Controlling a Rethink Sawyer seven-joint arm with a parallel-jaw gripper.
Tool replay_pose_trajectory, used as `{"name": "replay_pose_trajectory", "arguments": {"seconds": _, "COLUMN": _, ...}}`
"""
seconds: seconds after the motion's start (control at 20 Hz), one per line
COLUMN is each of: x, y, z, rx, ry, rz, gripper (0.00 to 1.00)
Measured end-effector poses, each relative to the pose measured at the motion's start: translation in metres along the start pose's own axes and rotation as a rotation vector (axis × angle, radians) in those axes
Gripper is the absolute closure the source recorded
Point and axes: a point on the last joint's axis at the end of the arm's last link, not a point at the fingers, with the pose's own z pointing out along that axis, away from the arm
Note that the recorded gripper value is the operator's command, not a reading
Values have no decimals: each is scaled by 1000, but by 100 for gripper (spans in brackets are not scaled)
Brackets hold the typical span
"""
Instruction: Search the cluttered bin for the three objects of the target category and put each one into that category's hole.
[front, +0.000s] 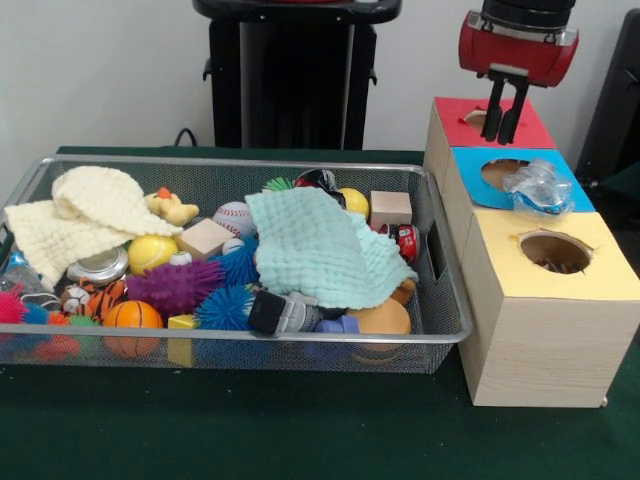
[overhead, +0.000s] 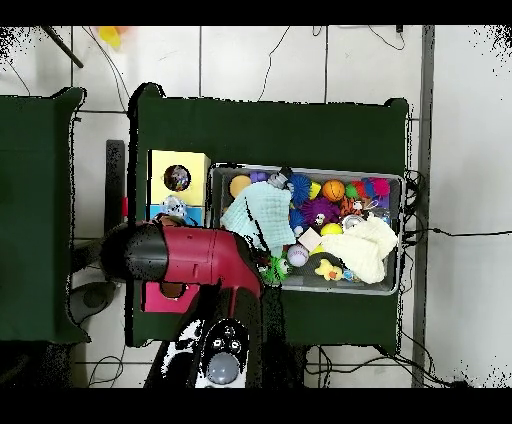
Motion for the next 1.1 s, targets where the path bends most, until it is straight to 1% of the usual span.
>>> {"name": "replay_pose_trajectory", "arguments": {"seconds": 0.2, "x": 1, "y": -1, "z": 7, "rx": 5, "ry": 5, "rz": 0, "gripper": 100}}
{"name": "replay_pose_trajectory", "arguments": {"seconds": 0.35, "x": 1, "y": -1, "z": 8, "rx": 4, "ry": 1, "rz": -1, "gripper": 100}}
{"name": "replay_pose_trajectory", "arguments": {"seconds": 0.85, "x": -3, "y": 0, "z": 3, "rx": 5, "ry": -20, "rz": 1, "gripper": 100}}
{"name": "replay_pose_trajectory", "arguments": {"seconds": 0.9, "x": -7, "y": 2, "z": -1, "rx": 1, "ry": -31, "rz": -1, "gripper": 0}}
{"name": "replay_pose_trajectory", "arguments": {"seconds": 1.1, "x": -11, "y": 4, "z": -5, "rx": -4, "ry": -41, "rz": -1, "gripper": 0}}
